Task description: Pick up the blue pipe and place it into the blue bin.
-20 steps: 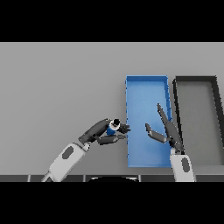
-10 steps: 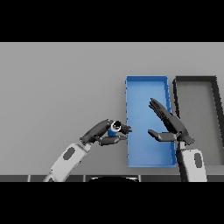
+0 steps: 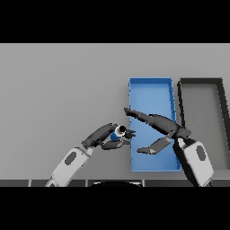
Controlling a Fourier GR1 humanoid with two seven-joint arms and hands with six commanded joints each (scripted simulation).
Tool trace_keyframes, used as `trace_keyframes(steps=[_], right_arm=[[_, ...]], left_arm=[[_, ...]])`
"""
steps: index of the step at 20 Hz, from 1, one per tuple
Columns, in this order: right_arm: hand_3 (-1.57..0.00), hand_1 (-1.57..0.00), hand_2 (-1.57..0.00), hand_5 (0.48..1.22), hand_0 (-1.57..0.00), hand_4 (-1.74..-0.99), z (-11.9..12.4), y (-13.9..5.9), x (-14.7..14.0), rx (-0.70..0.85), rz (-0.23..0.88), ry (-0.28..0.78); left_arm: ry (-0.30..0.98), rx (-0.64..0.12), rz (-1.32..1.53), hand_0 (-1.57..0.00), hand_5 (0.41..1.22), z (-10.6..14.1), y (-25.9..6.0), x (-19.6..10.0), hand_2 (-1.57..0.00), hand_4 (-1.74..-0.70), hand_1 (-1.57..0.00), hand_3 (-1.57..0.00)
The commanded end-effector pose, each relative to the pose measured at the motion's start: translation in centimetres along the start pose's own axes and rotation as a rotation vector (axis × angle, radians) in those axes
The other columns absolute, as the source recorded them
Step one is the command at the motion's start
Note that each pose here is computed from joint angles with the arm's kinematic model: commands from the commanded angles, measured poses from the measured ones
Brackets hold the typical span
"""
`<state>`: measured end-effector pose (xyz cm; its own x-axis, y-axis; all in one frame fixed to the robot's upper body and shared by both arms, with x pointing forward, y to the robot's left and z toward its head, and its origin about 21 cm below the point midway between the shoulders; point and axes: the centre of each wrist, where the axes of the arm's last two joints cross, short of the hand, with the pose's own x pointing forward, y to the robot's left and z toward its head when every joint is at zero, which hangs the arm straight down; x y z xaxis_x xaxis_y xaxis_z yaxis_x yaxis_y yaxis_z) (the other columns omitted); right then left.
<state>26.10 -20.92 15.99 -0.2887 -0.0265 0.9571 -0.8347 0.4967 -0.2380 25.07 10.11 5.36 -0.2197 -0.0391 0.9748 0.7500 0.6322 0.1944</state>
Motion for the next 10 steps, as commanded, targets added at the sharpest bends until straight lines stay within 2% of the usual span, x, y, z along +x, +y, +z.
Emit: trace_keyframes(steps=[1,3,6,10], right_arm=[[0.0,0.0,0.0,0.488,0.0,-1.324,-0.7,0.1,0.0,0.026,0.009,-0.003],[0.0,0.0,0.0,0.497,0.0,-1.307,-2.1,0.1,0.3,0.075,0.026,-0.011],[0.0,0.0,0.0,0.517,0.0,-1.256,-4.2,0.8,0.3,0.136,0.059,-0.013],[0.0,0.0,0.0,0.509,0.0,-1.218,-7.3,1.5,0.3,0.177,0.066,0.015]], left_arm=[[0.003,0.004,0.003,-1.57,1.221,0.1,0.1,0.0,-1.57,-1.73,-1.57,-1.44],[-0.013,-0.002,-0.005,-1.57,1.221,-0.3,-0.2,0.2,-1.57,-1.73,-1.57,-1.44],[-0.038,-0.016,0.002,-1.57,1.221,-0.1,-0.1,0.0,-1.57,-1.59,-1.57,-1.51],[-0.023,-0.028,0.005,-1.57,1.221,0.0,0.6,-0.6,-1.57,-1.51,-1.57,-1.54]])
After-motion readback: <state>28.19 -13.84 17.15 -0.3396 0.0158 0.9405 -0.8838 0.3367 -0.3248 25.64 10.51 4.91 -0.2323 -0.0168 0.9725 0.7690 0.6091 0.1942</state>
